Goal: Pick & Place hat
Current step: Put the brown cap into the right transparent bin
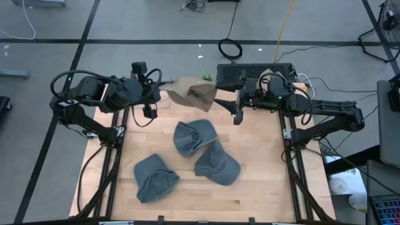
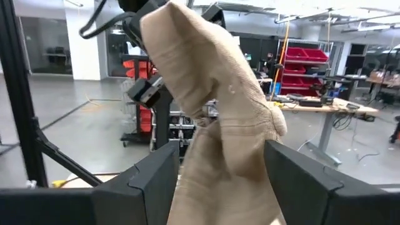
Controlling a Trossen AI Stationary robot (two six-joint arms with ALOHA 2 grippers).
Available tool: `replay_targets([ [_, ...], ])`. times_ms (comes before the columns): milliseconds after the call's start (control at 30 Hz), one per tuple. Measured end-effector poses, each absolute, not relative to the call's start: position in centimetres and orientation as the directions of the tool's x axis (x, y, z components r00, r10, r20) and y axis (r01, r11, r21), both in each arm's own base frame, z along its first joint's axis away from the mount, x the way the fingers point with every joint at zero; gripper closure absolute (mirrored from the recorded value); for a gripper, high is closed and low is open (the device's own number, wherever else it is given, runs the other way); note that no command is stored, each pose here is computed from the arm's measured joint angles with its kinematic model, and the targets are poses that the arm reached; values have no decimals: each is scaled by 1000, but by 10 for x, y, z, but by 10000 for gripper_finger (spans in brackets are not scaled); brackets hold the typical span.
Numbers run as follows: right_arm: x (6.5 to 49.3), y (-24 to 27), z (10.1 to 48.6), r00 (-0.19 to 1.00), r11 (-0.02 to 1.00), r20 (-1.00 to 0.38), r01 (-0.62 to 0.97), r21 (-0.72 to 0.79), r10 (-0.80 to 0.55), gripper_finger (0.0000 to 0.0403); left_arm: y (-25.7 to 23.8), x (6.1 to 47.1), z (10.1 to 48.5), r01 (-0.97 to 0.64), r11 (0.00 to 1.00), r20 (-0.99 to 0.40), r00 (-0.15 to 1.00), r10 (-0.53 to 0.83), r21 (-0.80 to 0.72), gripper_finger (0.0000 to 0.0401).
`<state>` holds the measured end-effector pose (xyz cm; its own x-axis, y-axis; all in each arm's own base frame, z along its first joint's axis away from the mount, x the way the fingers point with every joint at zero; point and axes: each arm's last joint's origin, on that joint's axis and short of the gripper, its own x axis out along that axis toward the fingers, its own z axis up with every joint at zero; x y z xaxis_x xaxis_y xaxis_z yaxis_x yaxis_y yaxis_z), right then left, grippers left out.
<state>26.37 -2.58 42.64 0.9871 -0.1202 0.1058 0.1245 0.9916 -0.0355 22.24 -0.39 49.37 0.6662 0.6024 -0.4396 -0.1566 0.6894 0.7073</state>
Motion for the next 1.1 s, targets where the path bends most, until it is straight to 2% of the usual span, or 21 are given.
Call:
replay_targets([
  [233,263,-27,429,981,984,128,157,-84,-146,179,-13,227,488,-161,724,-466,668,581,671,392],
  [600,256,-21,446,951,982,286,155,-106,-119,179,-21,240,475,-164,757,-523,631,573,633,392],
  [867,270,-20,424,988,992,137,85,-95,-71,179,-25,246,473,-159,760,-518,644,563,630,392],
  [1100,277,-20,405,994,997,79,75,-37,-72,179,-28,245,474,-146,761,-517,653,554,632,392],
])
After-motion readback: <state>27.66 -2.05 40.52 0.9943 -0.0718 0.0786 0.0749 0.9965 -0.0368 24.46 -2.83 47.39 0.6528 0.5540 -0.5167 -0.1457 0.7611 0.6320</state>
